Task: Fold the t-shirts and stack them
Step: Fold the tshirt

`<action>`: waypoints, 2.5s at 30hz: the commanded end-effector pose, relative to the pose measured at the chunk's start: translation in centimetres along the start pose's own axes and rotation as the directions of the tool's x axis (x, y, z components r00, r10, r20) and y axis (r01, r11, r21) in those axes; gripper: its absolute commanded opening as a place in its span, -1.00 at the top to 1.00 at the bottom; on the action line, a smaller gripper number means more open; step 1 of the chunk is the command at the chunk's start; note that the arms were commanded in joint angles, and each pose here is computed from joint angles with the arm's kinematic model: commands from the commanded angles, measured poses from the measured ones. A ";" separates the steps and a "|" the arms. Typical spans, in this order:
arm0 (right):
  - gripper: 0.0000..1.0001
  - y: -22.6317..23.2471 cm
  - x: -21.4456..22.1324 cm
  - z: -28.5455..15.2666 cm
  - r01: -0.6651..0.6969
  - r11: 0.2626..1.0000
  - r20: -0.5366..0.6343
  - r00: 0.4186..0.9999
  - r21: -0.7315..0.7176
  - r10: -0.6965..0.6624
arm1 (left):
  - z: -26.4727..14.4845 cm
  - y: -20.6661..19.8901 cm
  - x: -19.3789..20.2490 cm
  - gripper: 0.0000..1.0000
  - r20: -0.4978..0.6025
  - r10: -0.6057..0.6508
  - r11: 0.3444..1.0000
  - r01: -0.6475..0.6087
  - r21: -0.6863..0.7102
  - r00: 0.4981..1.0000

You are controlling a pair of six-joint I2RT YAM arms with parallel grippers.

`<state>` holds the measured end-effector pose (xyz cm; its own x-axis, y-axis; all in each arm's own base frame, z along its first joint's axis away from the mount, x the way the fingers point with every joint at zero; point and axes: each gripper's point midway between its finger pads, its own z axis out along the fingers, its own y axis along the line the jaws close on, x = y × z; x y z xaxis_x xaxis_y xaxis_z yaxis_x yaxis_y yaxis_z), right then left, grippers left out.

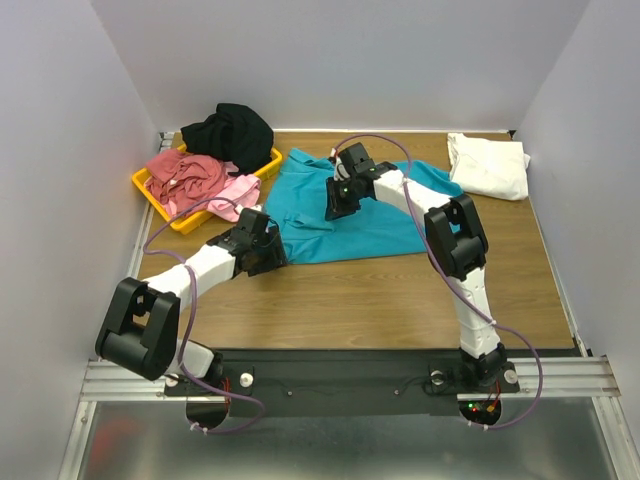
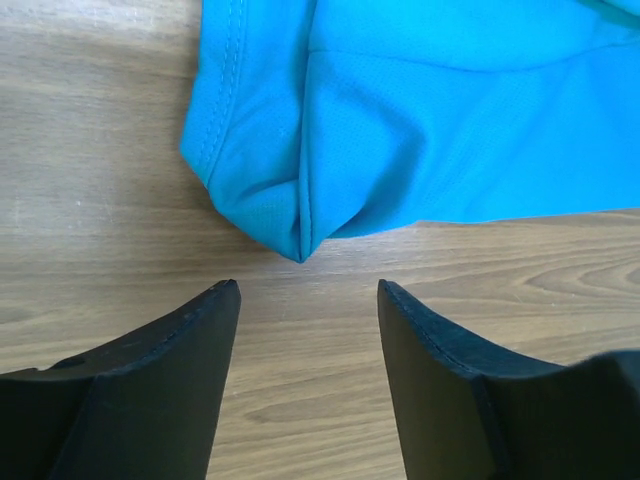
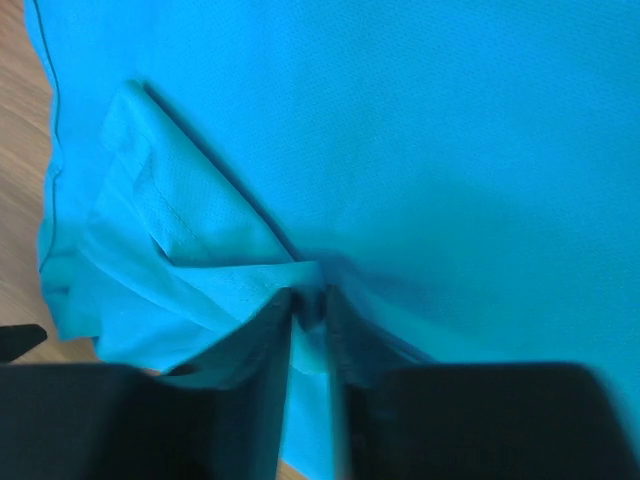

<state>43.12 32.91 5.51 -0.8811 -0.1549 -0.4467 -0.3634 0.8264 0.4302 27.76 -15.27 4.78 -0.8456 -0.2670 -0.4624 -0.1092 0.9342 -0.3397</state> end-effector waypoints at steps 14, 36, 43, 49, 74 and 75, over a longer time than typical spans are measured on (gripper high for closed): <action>0.99 1.3 -2.7 -0.5 0.003 1.000 0.083 0.997 -0.002 -0.003 | 0.1 1.0 -1.6 0.16 0.042 0.007 0.996 -0.003 -0.094 0.999; 0.99 -2.3 -3.4 -3.1 -0.176 0.958 0.219 0.968 0.226 0.126 | 0.2 1.3 -2.3 0.23 0.079 -0.008 0.993 0.017 -0.120 0.997; 0.99 -3.5 -3.3 -3.2 -0.208 0.938 0.244 0.960 0.277 0.141 | -0.8 0.8 -3.5 0.23 0.119 -0.018 0.993 0.031 -0.110 0.993; 0.32 -3.1 -3.4 -3.0 -0.206 0.944 0.237 0.961 0.259 0.145 | -2.4 -0.3 -5.7 0.14 0.194 0.000 0.997 0.016 -0.081 0.981; -0.31 -12.2 0.8 -15.3 -0.412 0.851 0.351 0.889 0.326 0.295 | -0.5 -1.7 -4.2 -0.11 0.137 0.107 0.994 -0.110 0.010 0.985; -0.31 -13.2 1.1 -15.9 -0.418 0.844 0.355 0.886 0.336 0.297 | -0.5 -1.7 -4.1 -0.11 0.135 0.109 0.994 -0.111 0.010 0.985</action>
<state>41.42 19.07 11.07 -0.8239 0.2079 -0.5272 0.0524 0.9542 0.2945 30.21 -14.71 6.29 -0.7954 -0.2176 -0.5657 -0.0610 0.9573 -0.2825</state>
